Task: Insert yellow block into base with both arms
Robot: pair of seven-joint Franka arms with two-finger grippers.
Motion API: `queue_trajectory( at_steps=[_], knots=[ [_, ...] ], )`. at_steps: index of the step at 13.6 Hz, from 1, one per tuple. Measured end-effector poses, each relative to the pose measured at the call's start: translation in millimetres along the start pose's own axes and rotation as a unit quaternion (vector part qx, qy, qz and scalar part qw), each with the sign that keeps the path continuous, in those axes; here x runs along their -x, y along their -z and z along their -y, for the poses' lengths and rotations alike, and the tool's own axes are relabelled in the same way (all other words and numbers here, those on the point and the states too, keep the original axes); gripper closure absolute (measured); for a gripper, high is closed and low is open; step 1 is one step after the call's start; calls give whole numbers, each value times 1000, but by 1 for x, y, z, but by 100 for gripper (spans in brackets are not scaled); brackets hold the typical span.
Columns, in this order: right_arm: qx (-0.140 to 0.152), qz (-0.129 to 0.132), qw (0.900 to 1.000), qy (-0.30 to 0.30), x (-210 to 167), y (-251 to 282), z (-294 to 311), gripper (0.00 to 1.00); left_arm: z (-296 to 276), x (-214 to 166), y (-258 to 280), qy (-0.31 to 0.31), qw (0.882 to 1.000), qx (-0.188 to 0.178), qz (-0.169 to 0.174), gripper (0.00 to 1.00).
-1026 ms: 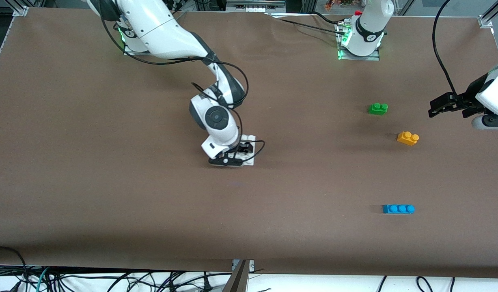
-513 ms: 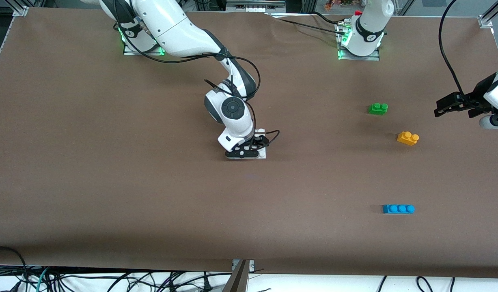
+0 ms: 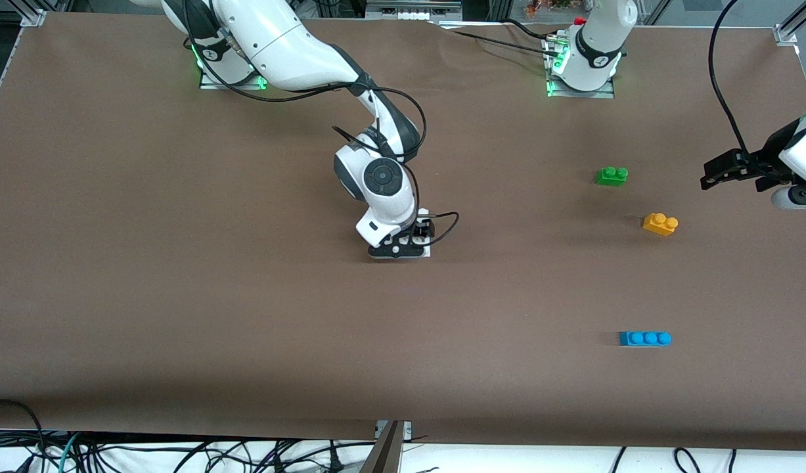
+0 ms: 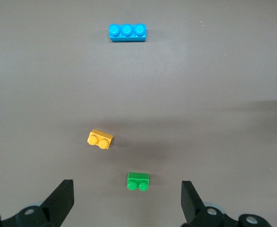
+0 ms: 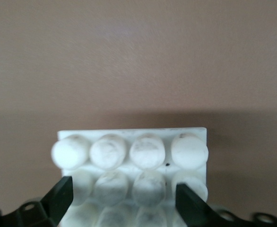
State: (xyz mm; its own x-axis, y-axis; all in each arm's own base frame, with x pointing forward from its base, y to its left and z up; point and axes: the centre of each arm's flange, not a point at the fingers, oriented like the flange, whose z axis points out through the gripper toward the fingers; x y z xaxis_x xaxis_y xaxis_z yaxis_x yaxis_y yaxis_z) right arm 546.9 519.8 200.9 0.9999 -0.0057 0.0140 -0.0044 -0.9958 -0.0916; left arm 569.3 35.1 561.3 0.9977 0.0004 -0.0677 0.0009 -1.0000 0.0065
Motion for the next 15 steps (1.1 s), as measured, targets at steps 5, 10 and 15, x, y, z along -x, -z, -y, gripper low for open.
queue_trajectory(
  at_steps=[5, 10, 15],
  knots=[
    [30, 13, 998, 57, -37, 71, -13, 0, -5, -1, -1, -5, 1000, 0, 1, 0],
    [22, 2, 998, 51, -108, 207, -120, 0, -8, -2, -4, -7, 1000, 1, 4, 0],
    [53, 14, 997, 56, -137, 293, -240, 0, -8, -3, -5, -7, 1000, 1, 5, 0]
  ],
)
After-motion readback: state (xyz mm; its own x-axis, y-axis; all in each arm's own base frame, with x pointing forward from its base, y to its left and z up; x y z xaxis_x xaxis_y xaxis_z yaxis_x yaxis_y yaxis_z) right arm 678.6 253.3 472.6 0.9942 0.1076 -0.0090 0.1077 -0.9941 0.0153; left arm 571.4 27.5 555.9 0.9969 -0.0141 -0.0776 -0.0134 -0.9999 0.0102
